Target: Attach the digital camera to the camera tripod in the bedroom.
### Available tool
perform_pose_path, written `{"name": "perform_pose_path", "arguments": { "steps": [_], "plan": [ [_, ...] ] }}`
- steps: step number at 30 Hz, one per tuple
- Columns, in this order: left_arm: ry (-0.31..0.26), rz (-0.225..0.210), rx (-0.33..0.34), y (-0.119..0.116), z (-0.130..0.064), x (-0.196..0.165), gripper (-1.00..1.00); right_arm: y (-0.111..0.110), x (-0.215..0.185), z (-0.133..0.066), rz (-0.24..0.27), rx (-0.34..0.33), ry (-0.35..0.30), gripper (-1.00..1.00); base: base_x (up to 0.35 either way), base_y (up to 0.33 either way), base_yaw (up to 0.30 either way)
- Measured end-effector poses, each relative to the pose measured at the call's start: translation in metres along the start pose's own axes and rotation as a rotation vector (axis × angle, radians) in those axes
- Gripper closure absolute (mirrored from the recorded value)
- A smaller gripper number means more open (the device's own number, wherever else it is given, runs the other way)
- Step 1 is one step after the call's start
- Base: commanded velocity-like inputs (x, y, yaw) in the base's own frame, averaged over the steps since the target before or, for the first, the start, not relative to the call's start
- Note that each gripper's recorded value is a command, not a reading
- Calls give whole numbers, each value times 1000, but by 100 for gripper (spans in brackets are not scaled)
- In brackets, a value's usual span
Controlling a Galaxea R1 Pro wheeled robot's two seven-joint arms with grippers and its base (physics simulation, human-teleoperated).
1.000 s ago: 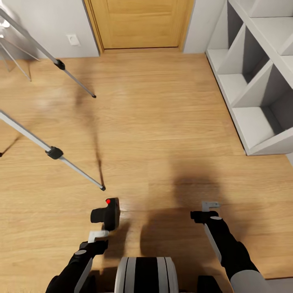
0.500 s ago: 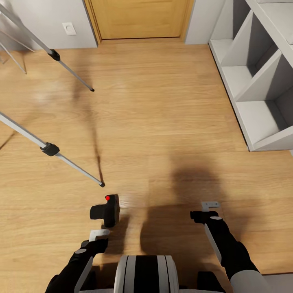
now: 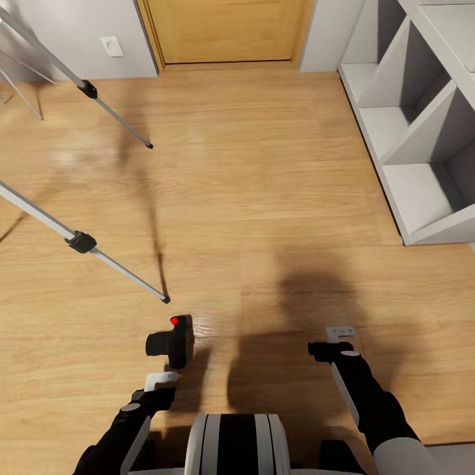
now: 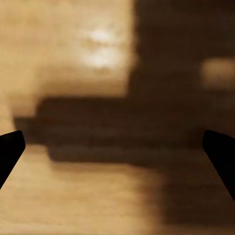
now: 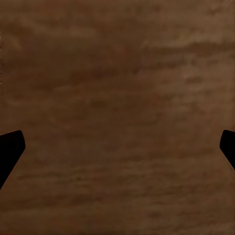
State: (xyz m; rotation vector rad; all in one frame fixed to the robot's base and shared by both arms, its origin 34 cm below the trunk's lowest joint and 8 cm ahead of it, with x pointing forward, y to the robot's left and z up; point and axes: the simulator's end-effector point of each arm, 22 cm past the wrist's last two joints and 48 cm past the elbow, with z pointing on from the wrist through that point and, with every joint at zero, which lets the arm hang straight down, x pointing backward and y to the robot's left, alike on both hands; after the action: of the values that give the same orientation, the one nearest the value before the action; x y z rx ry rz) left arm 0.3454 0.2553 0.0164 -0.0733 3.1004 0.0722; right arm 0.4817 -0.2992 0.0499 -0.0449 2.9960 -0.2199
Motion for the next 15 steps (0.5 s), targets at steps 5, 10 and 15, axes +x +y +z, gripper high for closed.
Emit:
{"name": "perform_pose_path", "arguments": {
  "steps": [5,10,15],
  "plan": [
    [0,0,0,0,0,0,-100,0,0,0,0,0,1,-100,0,0,0],
    [1,-2,3,-1,0,0,-100,0,0,0,2,-1,1,-100,0,0,0],
    [-1,-3,-7,-7,0,0,-100,0,1,0,4,-1,1,-100,0,0,0]
  ]
}}
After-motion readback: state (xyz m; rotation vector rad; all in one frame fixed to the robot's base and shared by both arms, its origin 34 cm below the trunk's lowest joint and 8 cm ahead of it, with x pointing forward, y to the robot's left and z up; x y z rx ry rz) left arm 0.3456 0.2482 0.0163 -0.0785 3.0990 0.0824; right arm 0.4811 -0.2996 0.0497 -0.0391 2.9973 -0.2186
